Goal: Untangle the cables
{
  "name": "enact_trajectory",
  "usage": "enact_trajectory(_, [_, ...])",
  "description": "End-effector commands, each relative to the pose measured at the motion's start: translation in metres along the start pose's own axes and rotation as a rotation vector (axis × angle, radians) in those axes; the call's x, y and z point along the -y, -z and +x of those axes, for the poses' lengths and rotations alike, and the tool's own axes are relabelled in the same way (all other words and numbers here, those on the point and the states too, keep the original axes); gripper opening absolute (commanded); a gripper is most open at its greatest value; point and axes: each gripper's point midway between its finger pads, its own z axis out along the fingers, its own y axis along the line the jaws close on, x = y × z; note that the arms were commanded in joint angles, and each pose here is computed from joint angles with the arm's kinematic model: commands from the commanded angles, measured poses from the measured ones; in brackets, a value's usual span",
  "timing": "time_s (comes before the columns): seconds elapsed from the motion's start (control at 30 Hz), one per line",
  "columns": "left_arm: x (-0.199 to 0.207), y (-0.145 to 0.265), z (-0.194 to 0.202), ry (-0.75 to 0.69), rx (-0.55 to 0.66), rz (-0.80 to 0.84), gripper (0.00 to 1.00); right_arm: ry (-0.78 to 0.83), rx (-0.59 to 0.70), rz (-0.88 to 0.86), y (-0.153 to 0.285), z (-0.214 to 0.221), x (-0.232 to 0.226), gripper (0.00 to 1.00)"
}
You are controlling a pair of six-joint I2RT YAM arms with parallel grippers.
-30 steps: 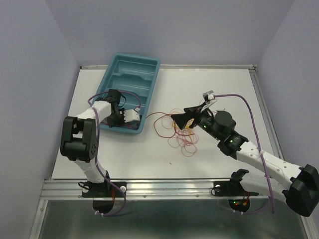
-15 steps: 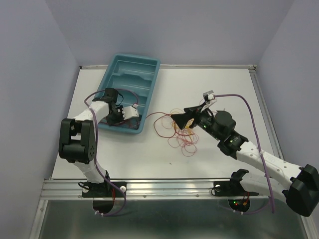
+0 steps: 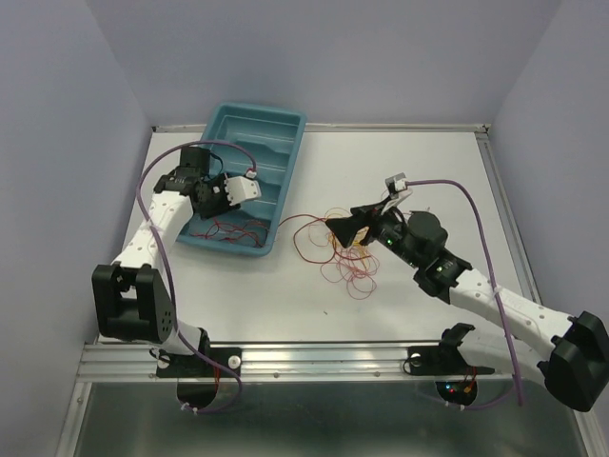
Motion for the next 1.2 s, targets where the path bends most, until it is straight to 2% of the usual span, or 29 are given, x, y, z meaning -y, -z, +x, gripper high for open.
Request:
enact_trajectory(0.0, [-0.009,0.033,-0.015,0.006,0.055,-0.049,0.52,-0.004,-0.007,0.036,-0.007,-0.001,0.003,1.00])
enact_trajectory(0.07, [-0.013,0.044,-0.020,0.019,0.076,-0.086,0.54,-0.006,-0.027,0.048,-0.011,0.002,0.005,1.00])
enact_trajectory(0.1, [-0.014,0.049,-0.023,0.026,0.091,-0.094,0.55,-0.004,-0.028,0.115,-0.012,0.003,0.018,1.00])
enact_trajectory(0.23, [-0.010,0.075,-0.069,0.065,0.273,-0.121,0.63,0.014,-0.065,0.312,-0.016,0.007,0.052,1.00])
enact_trajectory(0.27, [-0.006,0.084,-0.081,0.128,0.322,-0.131,0.65,0.024,-0.106,0.369,-0.020,0.013,0.061,1.00])
enact_trajectory(0.3, [-0.004,0.088,-0.105,0.114,0.395,-0.141,0.68,0.035,-0.103,0.435,-0.019,0.013,0.073,0.96])
enact_trajectory(0.4, [0.012,0.097,-0.159,0.160,0.533,-0.151,0.68,0.076,-0.164,0.499,-0.024,0.026,0.088,0.87])
enact_trajectory(0.43, [0.007,0.100,-0.162,0.193,0.554,-0.177,0.68,0.086,-0.176,0.506,-0.026,0.026,0.089,0.85])
enact_trajectory(0.47, [0.019,0.104,-0.186,0.171,0.609,-0.157,0.68,0.102,-0.191,0.517,-0.026,0.028,0.091,0.83])
enact_trajectory(0.57, [0.025,0.115,-0.234,0.221,0.740,-0.146,0.68,0.137,-0.224,0.566,-0.022,0.032,0.102,0.69])
enact_trajectory(0.6, [0.015,0.126,-0.250,0.229,0.797,-0.175,0.68,0.140,-0.238,0.572,-0.022,0.036,0.106,0.62])
enact_trajectory(0.67, [0.007,0.125,-0.266,0.321,0.840,-0.159,0.66,0.144,-0.258,0.587,-0.024,0.040,0.114,0.60])
enact_trajectory(0.7, [-0.011,0.133,-0.274,0.367,0.890,-0.226,0.65,0.145,-0.282,0.590,-0.028,0.048,0.118,0.60])
enact_trajectory(0.73, [-0.018,0.136,-0.277,0.448,0.923,-0.236,0.65,0.149,-0.288,0.595,-0.030,0.049,0.120,0.60])
enact_trajectory(0.9, [-0.020,0.135,-0.275,0.541,1.063,-0.305,0.66,0.162,-0.325,0.638,-0.039,0.062,0.136,0.60])
enact_trajectory(1.03, [-0.021,0.124,-0.256,0.599,1.036,-0.380,0.66,0.170,-0.332,0.648,-0.052,0.069,0.143,0.56])
enact_trajectory(1.07, [-0.020,0.121,-0.252,0.609,1.031,-0.392,0.66,0.171,-0.318,0.653,-0.053,0.066,0.143,0.53])
enact_trajectory(1.17, [-0.012,0.112,-0.240,0.614,1.025,-0.414,0.66,0.170,-0.299,0.631,-0.064,0.066,0.142,0.33])
